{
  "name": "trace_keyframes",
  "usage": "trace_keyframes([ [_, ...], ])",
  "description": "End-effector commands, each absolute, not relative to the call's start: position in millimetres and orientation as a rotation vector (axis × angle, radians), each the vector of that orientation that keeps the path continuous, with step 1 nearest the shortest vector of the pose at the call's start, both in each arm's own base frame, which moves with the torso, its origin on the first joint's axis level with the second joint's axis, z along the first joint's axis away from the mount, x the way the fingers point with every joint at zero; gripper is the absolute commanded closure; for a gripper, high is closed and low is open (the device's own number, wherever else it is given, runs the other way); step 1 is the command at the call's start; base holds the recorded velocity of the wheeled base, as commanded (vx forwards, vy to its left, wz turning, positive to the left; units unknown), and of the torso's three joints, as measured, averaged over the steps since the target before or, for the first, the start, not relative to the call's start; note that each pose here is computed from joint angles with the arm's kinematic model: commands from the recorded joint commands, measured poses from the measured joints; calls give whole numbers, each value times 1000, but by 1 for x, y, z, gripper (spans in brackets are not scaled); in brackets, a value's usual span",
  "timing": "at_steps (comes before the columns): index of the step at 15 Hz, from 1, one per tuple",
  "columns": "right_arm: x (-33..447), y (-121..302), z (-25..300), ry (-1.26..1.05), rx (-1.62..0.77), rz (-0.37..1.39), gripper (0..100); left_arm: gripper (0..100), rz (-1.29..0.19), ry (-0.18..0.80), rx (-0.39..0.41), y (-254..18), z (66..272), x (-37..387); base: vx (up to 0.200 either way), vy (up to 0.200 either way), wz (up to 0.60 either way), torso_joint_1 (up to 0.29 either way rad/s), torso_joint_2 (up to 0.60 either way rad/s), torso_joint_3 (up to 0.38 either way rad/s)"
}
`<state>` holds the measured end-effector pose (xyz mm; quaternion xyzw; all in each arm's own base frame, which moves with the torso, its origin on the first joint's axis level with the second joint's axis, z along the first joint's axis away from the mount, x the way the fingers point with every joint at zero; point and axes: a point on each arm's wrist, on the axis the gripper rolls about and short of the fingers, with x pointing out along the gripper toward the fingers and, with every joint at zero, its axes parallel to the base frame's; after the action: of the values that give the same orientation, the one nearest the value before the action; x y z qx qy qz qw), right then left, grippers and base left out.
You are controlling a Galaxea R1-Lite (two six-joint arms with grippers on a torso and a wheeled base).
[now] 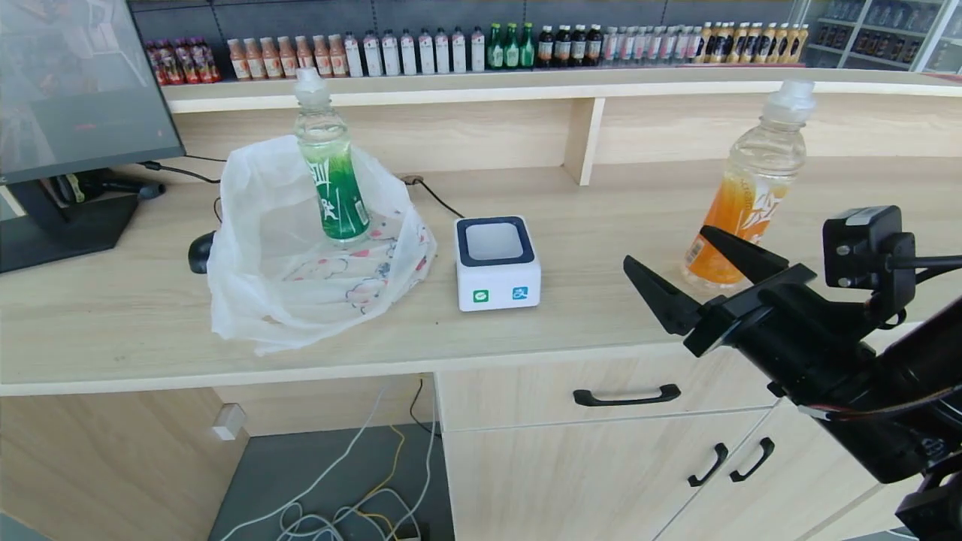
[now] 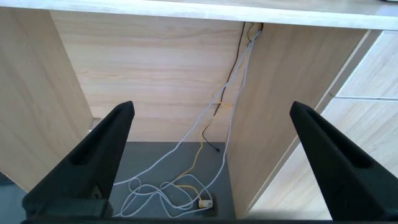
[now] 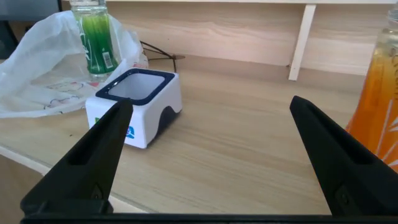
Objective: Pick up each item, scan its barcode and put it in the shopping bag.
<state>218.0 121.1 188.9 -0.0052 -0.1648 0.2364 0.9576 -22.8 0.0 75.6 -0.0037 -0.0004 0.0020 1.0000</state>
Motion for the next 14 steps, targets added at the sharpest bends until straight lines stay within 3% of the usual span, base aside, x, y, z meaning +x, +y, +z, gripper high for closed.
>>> trace_keyframes([
  [1, 219, 120, 190, -340, -11, 475, 0, 0, 5, -2, -8, 0, 76, -23, 0, -200, 0, -2, 2, 7],
  [6, 221, 114, 191, -342, -14, 449, 0, 0, 3, -2, -8, 0, 76, -23, 0, -200, 0, 3, 4, 0],
  [14, 231, 101, 190, -330, -5, 305, 0, 0, 2, -2, 0, 0, 76, -23, 0, 0, 0, 0, 0, 0],
])
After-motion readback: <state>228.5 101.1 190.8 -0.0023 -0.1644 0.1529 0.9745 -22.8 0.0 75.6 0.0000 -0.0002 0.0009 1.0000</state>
